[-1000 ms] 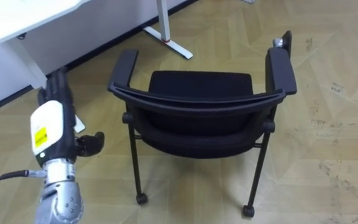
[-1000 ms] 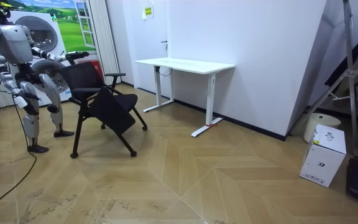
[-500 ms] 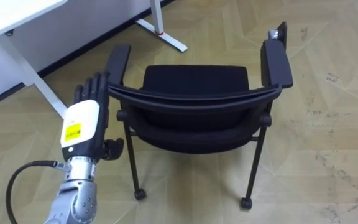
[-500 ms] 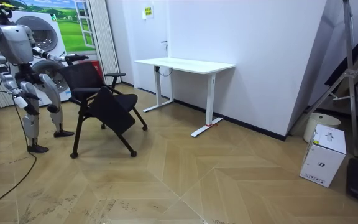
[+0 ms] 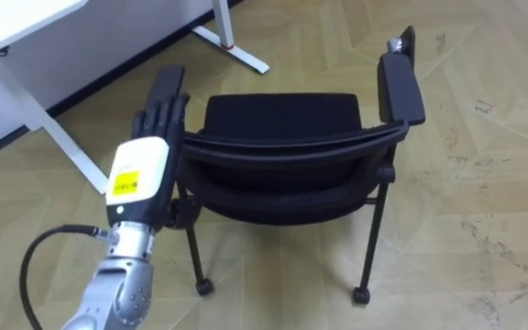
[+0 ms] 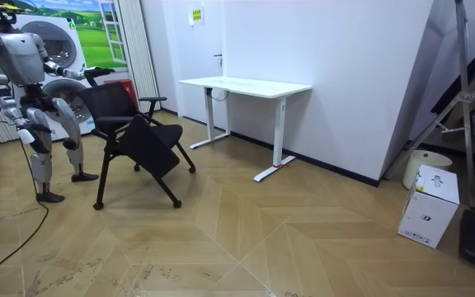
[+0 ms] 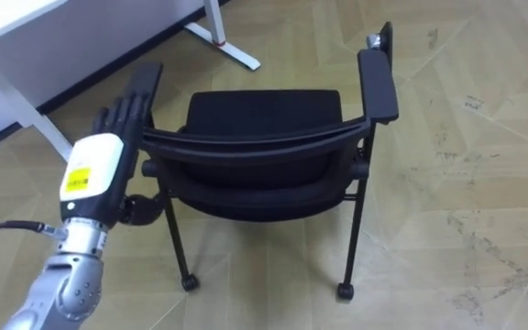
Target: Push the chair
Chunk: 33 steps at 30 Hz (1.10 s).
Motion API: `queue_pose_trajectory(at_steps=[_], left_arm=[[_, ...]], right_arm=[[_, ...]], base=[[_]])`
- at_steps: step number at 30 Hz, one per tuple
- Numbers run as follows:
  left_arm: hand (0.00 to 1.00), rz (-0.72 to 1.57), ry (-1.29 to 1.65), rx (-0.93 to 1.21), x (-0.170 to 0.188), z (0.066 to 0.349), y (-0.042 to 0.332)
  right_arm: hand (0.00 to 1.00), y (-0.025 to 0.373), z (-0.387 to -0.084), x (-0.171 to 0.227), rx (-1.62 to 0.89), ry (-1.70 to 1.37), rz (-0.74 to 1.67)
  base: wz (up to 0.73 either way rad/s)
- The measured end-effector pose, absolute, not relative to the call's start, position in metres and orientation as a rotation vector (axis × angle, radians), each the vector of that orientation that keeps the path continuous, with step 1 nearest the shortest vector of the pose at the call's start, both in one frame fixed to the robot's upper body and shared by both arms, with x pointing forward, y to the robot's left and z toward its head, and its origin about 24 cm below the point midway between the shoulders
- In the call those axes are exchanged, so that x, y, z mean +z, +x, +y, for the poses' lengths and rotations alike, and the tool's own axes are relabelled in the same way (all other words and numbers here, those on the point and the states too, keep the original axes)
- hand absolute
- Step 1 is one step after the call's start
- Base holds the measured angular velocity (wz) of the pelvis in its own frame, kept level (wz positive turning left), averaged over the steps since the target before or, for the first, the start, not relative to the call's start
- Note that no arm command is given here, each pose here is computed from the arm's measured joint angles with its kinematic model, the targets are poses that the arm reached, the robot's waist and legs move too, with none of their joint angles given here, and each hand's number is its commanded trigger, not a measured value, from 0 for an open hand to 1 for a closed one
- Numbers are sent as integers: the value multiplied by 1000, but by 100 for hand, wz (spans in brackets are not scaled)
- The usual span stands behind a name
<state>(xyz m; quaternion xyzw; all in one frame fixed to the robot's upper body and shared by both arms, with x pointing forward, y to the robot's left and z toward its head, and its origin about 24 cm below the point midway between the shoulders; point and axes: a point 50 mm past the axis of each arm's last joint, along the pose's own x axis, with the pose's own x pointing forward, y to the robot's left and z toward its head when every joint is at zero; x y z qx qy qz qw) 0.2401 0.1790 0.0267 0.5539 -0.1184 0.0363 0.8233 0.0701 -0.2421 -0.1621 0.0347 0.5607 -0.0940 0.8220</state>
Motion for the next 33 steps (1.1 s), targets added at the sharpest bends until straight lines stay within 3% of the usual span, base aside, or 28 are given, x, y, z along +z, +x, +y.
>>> queue_pose_trajectory(at_steps=[21, 33], left_arm=[[0, -343, 1363, 47, 40, 187, 250], [0, -267, 1410, -45, 28, 182, 250]], right_arm=[[0, 75, -249, -159, -178, 35, 1186], [0, 77, -253, -158, -176, 32, 1180]], base=[[-4], [0]])
